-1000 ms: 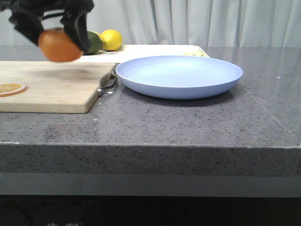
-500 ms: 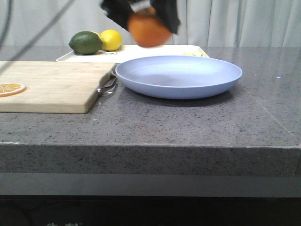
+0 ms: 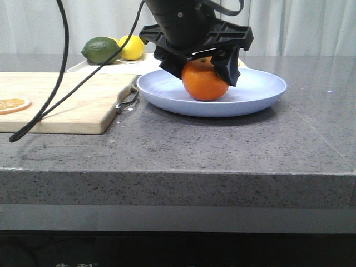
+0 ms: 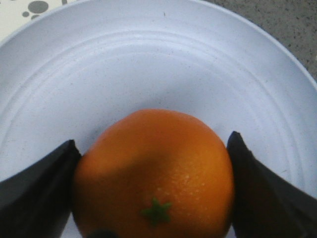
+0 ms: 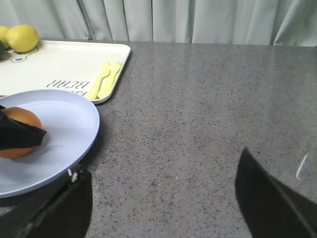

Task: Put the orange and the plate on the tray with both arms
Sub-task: 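Carry the orange with the left gripper and lower it onto the blue plate, then open the left gripper and raise it away from the plate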

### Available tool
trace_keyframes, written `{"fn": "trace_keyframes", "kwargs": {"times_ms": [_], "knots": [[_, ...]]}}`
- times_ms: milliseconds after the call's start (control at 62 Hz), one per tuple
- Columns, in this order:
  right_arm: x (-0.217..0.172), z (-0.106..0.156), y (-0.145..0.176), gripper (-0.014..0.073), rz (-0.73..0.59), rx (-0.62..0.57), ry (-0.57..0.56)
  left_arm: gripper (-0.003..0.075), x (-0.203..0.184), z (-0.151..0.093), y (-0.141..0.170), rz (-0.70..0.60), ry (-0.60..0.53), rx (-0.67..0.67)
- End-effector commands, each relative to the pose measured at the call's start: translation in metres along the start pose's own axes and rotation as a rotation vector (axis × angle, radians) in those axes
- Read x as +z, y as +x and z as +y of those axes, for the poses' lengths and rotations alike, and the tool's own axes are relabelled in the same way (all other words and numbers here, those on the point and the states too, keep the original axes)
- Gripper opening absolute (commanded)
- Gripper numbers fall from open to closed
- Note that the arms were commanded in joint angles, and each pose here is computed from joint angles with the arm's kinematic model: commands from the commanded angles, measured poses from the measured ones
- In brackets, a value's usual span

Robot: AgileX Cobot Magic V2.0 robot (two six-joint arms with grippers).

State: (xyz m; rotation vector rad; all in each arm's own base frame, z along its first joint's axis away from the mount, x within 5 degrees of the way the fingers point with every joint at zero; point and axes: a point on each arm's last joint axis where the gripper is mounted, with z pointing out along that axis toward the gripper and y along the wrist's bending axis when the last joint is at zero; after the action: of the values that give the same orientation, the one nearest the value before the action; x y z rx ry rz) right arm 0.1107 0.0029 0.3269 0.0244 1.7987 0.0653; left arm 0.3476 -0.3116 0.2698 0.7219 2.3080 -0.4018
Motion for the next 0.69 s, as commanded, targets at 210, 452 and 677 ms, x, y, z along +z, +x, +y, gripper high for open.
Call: {"fn": "trace_keyframes", "kwargs": {"times_ms": [210, 452, 677], "knots": [[-0.002, 0.001, -0.017, 0.06, -0.092, -0.008, 0.0, 0.0671, -0.042, -0.007, -0.035, -0.175, 0.019, 0.004], [-0.002, 0.001, -0.017, 0.06, -0.092, -0.008, 0.0, 0.0653, -0.068, -0.005, -0.052, -0.141, -0.025, 0.039], [-0.002, 0.001, -0.017, 0.06, -0.092, -0.008, 0.0, 0.041, -0.083, -0.003, -0.058, -0.098, -0.065, 0.067]]}}
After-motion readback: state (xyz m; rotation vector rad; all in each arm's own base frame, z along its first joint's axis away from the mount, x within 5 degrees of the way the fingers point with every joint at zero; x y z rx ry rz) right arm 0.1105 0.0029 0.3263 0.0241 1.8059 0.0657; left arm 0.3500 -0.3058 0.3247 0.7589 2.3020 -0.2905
